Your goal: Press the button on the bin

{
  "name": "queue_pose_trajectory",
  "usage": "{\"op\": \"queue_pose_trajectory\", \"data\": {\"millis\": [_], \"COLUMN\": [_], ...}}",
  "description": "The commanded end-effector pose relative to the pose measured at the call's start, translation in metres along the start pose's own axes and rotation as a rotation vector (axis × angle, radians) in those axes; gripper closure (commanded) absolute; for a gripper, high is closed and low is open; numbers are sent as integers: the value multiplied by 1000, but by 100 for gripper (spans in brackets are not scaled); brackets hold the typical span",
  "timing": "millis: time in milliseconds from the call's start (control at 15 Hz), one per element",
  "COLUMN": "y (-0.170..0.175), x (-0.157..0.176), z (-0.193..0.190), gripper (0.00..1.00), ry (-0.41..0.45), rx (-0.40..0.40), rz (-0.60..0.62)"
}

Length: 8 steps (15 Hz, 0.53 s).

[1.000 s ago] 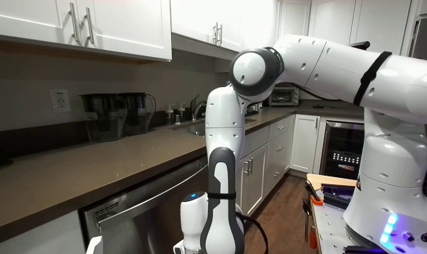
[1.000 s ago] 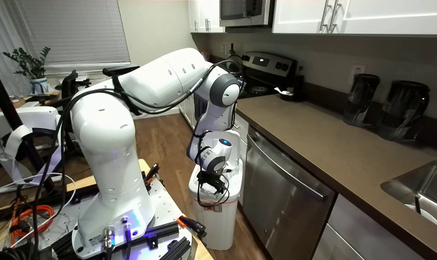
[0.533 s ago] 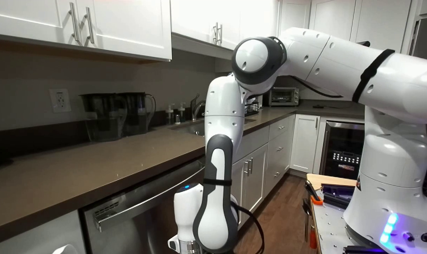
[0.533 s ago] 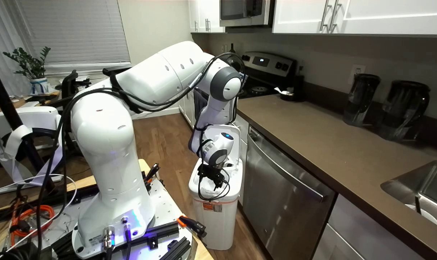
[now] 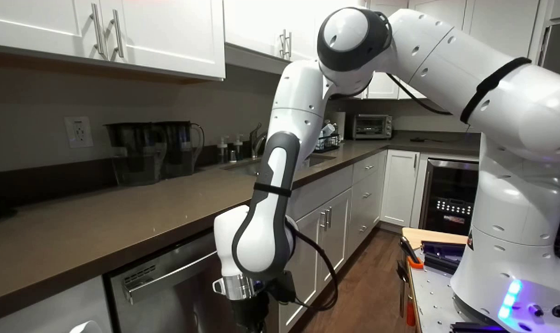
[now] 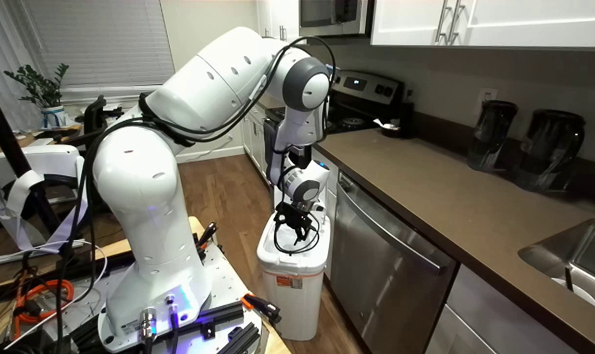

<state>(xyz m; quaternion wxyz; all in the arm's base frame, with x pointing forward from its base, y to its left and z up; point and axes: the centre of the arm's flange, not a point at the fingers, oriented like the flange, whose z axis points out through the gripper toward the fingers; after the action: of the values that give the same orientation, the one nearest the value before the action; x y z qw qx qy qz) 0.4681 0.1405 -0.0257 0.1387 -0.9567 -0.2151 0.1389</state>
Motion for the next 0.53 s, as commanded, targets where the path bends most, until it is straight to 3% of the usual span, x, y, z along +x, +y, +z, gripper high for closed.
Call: {"op": "queue_pose_trajectory", "data": {"millis": [0, 467], "y": [-23, -53], "x": [-21, -34], "z": [-44, -86], "gripper": [0, 0], "ry": [-3, -10], "rx": [-2, 20], "rz": [32, 44]}}
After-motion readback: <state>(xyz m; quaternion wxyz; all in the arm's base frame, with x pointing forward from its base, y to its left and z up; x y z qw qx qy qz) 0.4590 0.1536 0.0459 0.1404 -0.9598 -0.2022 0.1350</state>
